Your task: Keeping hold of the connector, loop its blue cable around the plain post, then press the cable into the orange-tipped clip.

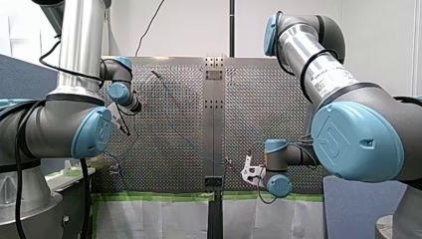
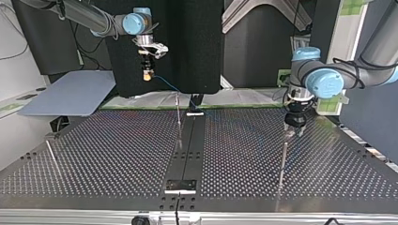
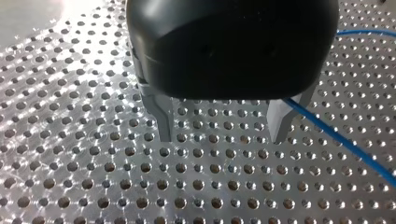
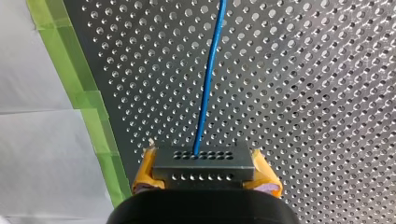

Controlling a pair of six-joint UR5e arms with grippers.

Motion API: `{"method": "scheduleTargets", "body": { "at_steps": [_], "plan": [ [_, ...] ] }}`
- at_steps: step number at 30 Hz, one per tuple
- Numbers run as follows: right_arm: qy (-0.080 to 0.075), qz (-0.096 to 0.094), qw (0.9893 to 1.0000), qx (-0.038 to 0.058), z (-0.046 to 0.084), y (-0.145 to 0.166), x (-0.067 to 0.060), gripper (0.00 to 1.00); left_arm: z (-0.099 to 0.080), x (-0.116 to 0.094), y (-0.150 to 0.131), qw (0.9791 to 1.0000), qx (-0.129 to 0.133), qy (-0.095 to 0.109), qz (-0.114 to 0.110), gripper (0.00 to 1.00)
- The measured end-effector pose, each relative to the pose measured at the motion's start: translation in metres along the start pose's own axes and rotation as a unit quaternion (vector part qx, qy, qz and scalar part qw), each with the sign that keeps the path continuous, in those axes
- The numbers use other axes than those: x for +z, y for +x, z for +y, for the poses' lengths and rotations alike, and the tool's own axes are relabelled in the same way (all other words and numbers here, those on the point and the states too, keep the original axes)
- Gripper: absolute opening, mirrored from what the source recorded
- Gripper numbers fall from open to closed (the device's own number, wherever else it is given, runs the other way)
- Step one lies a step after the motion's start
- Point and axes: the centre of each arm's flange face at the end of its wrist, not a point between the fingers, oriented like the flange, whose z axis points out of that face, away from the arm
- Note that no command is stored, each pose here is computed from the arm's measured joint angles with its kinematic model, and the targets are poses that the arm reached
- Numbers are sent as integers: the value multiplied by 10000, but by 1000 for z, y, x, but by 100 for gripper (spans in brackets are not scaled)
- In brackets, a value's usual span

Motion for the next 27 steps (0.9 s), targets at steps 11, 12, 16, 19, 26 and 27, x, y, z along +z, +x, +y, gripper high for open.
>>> {"method": "scheduleTargets", "body": {
  "at_steps": [11, 12, 16, 19, 26, 27],
  "plan": [
    [9, -39, 10000, 0, 0, -3, -1, 0, -10, -22, -10, 10000, -8, 44, -76, 100],
    [11, -46, 10000, 0, 0, -3, -1, 0, -12, -25, -13, 9999, -12, 53, -115, 100],
    [20, -75, 10000, -3, -1, -4, -2, 0, -10, -30, -18, 9997, -116, 51, -198, 100],
    [25, -85, 10000, -5, -2, -4, -3, 0, -9, -32, -16, 9996, -188, 94, -188, 100],
    [29, -91, 10000, -6, -2, -5, -3, 0, -11, -47, -6, 9997, -127, 205, 56, 100],
    [32, -89, 10000, -5, -2, -5, -3, 0, -12, -51, -5, 9996, -136, 237, 69, 100]
  ]
}}
